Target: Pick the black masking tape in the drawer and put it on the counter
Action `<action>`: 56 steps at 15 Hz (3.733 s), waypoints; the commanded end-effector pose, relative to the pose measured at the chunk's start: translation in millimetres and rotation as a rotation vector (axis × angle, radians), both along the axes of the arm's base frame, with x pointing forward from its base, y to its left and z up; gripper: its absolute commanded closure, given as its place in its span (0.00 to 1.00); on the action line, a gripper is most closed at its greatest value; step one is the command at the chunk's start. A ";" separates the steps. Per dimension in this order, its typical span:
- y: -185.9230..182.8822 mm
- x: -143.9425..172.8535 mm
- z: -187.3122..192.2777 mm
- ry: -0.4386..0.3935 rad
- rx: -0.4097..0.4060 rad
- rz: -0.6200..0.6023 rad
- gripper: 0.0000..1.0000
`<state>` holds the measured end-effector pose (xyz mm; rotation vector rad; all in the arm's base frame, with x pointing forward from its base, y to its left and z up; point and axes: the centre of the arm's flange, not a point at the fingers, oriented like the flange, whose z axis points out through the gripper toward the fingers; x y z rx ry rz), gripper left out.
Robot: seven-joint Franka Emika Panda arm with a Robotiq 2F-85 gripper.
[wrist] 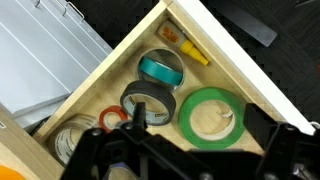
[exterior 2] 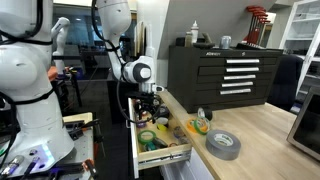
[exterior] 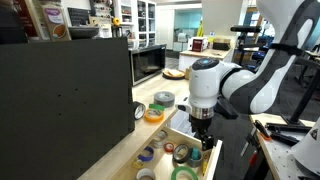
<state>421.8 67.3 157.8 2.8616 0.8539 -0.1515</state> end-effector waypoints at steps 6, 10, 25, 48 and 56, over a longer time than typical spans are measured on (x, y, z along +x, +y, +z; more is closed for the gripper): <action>3.7 51.4 -59.1 0.057 0.007 0.048 0.00; 2.8 44.9 -60.4 0.056 0.007 0.041 0.00; 19.5 68.6 -106.5 0.099 0.000 0.077 0.00; -7.1 95.6 -149.4 0.239 0.012 -0.041 0.79; -6.9 95.2 -125.8 0.215 -0.043 -0.045 0.96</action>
